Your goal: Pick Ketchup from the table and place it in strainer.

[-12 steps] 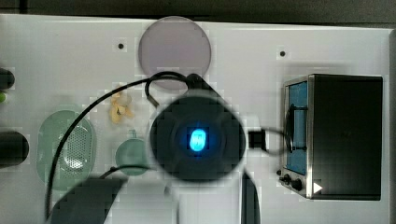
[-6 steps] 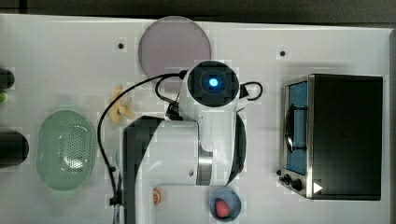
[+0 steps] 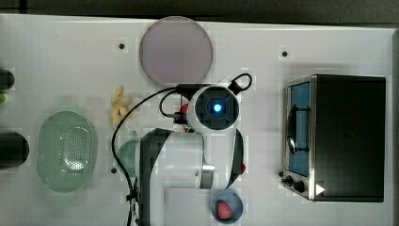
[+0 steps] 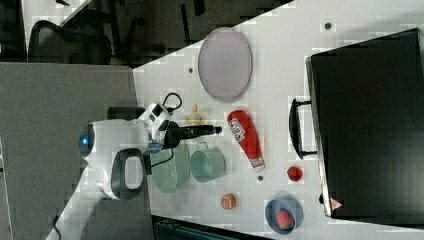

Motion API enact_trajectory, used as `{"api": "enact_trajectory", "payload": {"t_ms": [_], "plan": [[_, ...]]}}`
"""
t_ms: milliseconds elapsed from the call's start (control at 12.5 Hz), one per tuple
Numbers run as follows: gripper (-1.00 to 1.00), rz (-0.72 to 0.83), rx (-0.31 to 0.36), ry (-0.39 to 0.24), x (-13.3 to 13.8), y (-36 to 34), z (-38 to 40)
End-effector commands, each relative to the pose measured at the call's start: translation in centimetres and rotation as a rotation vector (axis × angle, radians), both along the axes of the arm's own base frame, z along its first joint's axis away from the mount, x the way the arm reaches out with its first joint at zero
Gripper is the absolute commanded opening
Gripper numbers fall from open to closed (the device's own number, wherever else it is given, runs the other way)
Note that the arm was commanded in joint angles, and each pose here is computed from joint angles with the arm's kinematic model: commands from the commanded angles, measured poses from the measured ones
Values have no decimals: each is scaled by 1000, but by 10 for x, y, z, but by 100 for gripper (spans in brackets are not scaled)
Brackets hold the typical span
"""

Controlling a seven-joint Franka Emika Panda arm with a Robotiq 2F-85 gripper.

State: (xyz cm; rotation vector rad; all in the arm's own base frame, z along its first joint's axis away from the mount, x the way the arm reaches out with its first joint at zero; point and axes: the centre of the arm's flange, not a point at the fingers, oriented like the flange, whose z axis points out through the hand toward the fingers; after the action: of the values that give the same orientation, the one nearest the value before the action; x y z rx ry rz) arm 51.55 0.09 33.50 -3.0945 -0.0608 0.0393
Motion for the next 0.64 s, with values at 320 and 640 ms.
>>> {"api": "enact_trajectory", "payload": {"t_ms": [320,640], "plan": [[100,170,-2,-12,-7,18,-96],[100,176,6,-9,-10,19,-147]]}}
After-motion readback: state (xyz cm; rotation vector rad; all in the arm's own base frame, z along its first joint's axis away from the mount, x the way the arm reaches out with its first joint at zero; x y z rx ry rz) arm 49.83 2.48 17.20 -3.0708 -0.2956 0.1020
